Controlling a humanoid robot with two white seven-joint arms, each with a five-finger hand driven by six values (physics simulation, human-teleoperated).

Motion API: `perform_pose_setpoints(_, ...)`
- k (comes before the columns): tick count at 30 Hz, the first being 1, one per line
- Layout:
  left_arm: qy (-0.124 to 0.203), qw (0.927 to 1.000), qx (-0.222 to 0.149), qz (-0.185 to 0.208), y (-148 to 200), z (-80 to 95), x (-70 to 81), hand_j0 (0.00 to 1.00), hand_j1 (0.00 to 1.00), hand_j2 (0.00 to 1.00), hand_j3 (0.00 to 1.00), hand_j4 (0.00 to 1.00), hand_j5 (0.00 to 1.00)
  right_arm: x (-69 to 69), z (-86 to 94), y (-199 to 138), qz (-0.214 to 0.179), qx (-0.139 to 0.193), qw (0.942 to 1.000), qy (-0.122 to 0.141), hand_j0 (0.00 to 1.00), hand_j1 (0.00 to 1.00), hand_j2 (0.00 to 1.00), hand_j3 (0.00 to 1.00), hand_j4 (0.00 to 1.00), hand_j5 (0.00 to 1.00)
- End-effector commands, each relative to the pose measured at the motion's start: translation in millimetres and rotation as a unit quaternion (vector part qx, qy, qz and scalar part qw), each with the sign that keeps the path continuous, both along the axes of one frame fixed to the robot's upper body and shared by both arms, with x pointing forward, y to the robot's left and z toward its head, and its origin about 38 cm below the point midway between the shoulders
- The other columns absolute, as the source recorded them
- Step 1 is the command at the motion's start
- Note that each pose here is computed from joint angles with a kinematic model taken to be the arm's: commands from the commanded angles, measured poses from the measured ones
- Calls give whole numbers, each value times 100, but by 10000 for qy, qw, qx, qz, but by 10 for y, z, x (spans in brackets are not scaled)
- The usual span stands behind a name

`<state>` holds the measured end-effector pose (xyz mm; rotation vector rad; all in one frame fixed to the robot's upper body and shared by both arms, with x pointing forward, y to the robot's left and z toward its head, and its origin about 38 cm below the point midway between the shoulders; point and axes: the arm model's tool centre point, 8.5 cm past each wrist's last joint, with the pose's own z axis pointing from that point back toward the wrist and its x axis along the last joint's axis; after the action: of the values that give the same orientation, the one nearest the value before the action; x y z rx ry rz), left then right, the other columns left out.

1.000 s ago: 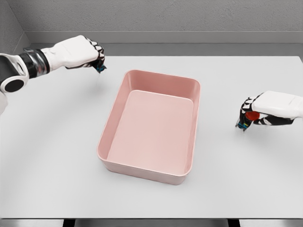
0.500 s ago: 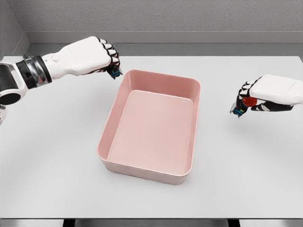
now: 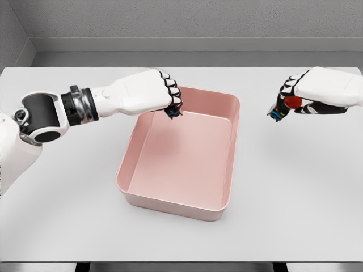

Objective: Put the industrial switch in the basket with both arms

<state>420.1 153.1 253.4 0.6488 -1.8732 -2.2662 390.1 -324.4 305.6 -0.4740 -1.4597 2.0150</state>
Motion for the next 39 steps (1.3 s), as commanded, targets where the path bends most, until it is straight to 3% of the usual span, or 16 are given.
perform_pose_setpoints(1, 35, 10000, 38, -67, -60, -50, -23, 58, 58, 58, 58, 58, 58, 4, -21, 30, 25, 55, 10000, 30, 45, 45, 45, 45, 45, 45)
perform_pose_setpoints(2, 15, 10000, 69, -53, -62, -58, -18, 71, 71, 71, 71, 71, 71, 8, -29, 51, 45, 87, 9999, 32, 44, 44, 44, 44, 44, 44)
perform_pose_setpoints(3, 14, 9999, 92, -50, -63, -70, -21, 97, 97, 97, 97, 97, 97, 17, -18, 76, 71, 117, 9999, 10, 44, 44, 44, 44, 44, 44)
perform_pose_setpoints(4, 22, 9999, 96, -57, -71, -81, -25, 100, 100, 100, 100, 100, 100, 21, -22, 96, 97, 119, 9999, 14, 44, 44, 44, 44, 44, 44)
perform_pose_setpoints(12, 18, 10000, 54, -18, -16, -44, -2, 100, 100, 100, 100, 100, 100, 93, -20, 330, 270, 310, 9992, 0, 45, 45, 45, 45, 45, 45)
perform_pose_setpoints(17, 146, 9982, -42, 586, 729, 202, 84, 100, 100, 100, 100, 100, 100, 153, -19, 590, 492, 385, 9980, 25, 45, 45, 45, 45, 45, 45)
perform_pose_setpoints(21, 285, 9942, -161, 1026, 1242, 308, 28, 100, 100, 100, 100, 100, 100, 189, -95, 882, 741, 383, 9964, 176, 44, 44, 44, 44, 44, 44)
perform_pose_setpoints(28, 480, 9859, 90, 1599, 1807, 276, -73, 100, 100, 100, 100, 100, 100, 176, -250, 1441, 1253, 323, 9906, 443, 45, 45, 45, 45, 45, 45)
perform_pose_setpoints(29, 506, 9838, 118, 1718, 1907, 267, -88, 100, 100, 100, 100, 100, 100, 175, -247, 1452, 1274, 318, 9904, 438, 48, 48, 48, 48, 48, 48)
perform_pose_setpoints(30, 527, 9835, 118, 1730, 1915, 251, -91, 100, 100, 100, 100, 100, 100, 178, -248, 1456, 1258, 324, 9905, 444, 83, 83, 83, 83, 83, 83)
perform_pose_setpoints(31, 536, 9833, 118, 1734, 1919, 243, -94, 100, 100, 100, 100, 100, 100, 199, -239, 1459, 1155, 340, 9916, 464, 100, 100, 100, 100, 100, 100)
perform_pose_setpoints(37, 536, 9834, 112, 1728, 1910, 238, -92, 100, 100, 100, 100, 100, 100, 203, -217, 1446, 1160, 328, 9918, 426, 100, 100, 100, 100, 100, 100)
perform_pose_setpoints(39, 544, 9836, 99, 1717, 1897, 231, -90, 100, 100, 100, 100, 100, 100, 239, -65, 1366, 1079, 361, 9932, 231, 100, 100, 100, 100, 100, 100)
